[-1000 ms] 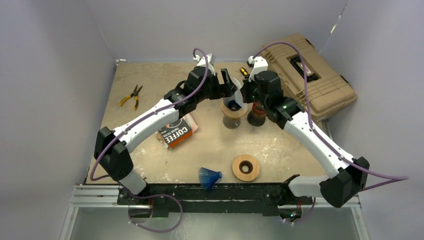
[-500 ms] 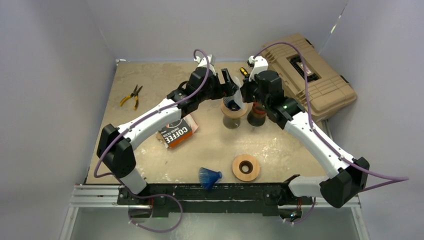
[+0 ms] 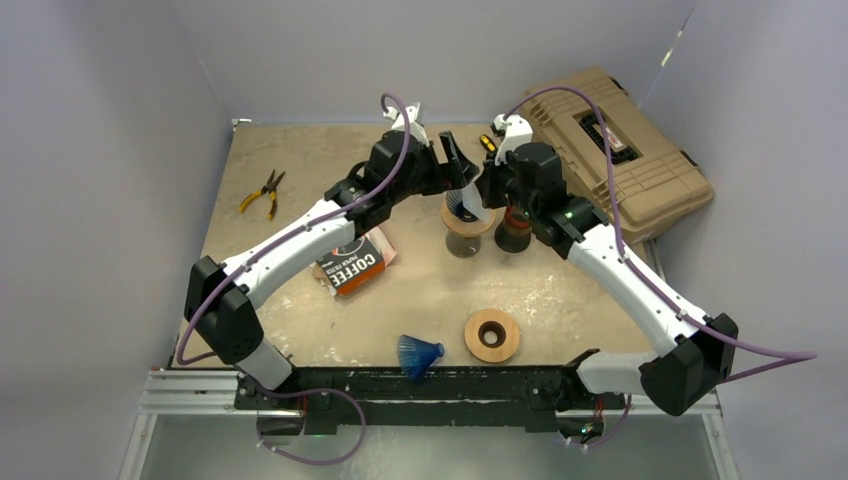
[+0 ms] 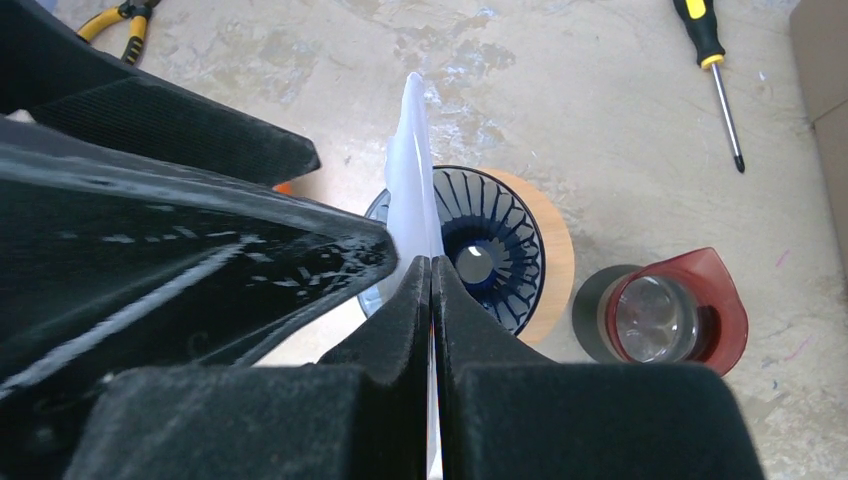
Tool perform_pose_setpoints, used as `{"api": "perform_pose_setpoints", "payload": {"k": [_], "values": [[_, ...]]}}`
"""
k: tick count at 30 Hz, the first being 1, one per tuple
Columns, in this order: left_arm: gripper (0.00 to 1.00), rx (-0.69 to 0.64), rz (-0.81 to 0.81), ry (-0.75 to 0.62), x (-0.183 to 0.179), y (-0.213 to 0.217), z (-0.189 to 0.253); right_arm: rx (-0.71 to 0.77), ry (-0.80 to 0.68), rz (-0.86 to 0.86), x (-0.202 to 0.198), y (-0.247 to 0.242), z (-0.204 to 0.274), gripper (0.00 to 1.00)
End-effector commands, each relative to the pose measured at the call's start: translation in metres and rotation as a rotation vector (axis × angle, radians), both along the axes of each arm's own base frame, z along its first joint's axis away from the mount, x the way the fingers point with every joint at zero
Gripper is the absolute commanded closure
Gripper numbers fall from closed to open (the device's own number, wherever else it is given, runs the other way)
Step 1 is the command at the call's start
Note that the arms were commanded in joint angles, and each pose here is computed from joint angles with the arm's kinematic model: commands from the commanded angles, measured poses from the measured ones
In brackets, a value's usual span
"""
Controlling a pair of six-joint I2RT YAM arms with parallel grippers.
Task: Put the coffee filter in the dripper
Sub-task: Place the coffee filter in the coffee dripper.
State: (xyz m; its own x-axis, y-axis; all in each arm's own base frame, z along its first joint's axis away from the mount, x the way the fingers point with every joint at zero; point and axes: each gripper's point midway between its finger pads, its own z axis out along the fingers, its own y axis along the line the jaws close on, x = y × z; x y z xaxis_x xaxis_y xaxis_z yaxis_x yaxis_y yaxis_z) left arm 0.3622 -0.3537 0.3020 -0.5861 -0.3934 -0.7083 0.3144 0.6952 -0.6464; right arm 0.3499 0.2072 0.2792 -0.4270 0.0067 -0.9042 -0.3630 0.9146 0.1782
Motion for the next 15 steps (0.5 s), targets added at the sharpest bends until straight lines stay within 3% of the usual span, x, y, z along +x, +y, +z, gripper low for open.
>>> {"api": "perform_pose_setpoints", "payload": {"k": [1,8,12,15], "values": [[0.19,0.007,-0.021,0.023,0.001,-0.009,-0.005,0.051,-0.037,0.008,-0.001,0.004,0.016,1.0],[0.33,0.068,0.023,0.059,0.003,0.001,-0.021,0.05,-0.033,-0.013,-0.001,0.0,0.015,1.0],[0.35,0.06,0.047,0.039,0.001,0.008,-0.017,0.05,-0.027,-0.02,-0.001,0.0,0.013,1.0],[0.51,0.081,0.062,0.043,0.003,0.012,-0.021,0.057,-0.028,-0.019,-0.001,0.001,0.013,1.0]]}}
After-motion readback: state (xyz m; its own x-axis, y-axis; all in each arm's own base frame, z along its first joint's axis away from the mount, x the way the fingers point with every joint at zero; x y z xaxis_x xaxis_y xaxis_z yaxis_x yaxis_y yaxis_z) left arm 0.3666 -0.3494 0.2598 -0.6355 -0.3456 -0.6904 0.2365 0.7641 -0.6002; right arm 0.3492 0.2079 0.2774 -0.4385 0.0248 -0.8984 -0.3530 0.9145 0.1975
